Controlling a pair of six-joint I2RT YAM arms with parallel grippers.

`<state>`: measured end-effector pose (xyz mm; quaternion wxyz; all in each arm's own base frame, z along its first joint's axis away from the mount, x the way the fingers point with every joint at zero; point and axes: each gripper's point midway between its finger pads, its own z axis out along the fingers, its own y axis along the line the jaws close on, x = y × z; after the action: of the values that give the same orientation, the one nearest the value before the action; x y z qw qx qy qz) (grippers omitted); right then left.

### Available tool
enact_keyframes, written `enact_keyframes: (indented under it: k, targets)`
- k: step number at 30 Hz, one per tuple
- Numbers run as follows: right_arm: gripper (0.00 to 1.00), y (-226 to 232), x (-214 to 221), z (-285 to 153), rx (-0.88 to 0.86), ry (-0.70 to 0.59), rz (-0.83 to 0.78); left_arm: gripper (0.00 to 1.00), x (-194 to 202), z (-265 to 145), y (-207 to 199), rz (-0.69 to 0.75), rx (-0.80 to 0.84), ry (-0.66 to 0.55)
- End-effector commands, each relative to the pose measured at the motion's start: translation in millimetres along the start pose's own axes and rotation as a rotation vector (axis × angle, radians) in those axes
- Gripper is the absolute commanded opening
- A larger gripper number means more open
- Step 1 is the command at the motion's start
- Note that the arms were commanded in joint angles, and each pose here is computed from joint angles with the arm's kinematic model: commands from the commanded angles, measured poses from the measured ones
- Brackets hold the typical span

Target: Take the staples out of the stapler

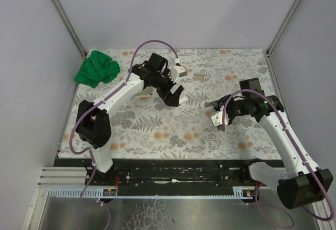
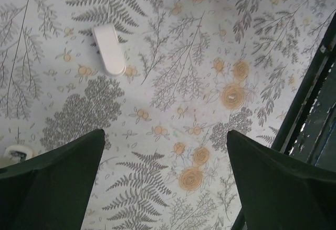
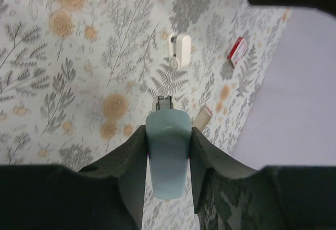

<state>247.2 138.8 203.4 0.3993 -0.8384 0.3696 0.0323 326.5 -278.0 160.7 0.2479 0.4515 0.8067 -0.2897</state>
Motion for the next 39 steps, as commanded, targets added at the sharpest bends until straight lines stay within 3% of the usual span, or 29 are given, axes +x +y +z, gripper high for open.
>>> enact_keyframes:
  k: [1, 9, 22, 32, 39]
  targets:
    - [0.0, -25.7, -29.1, 7.8, 0.124, -0.158, -0.02, 1.0, -39.4, 11.8, -18.3, 0.02, 0.053, -0.068]
    - [0.0, -19.2, -65.2, 9.9, 0.139, -0.362, 0.009, 1.0, -62.2, 47.1, -71.3, 0.059, 0.25, -0.068]
    - [0.0, -18.1, -88.6, 2.7, 0.157, -0.477, 0.024, 1.0, -38.3, 64.3, -101.8, 0.032, 0.468, -0.005]
    - [0.0, -11.6, -82.8, 8.3, 0.148, -0.457, 0.029, 0.8, -27.5, 66.9, -110.8, 0.001, 0.553, 0.021]
    - [0.0, -10.4, -80.9, 10.0, 0.144, -0.452, 0.033, 0.6, -27.3, 67.5, -110.4, -0.013, 0.56, 0.023]
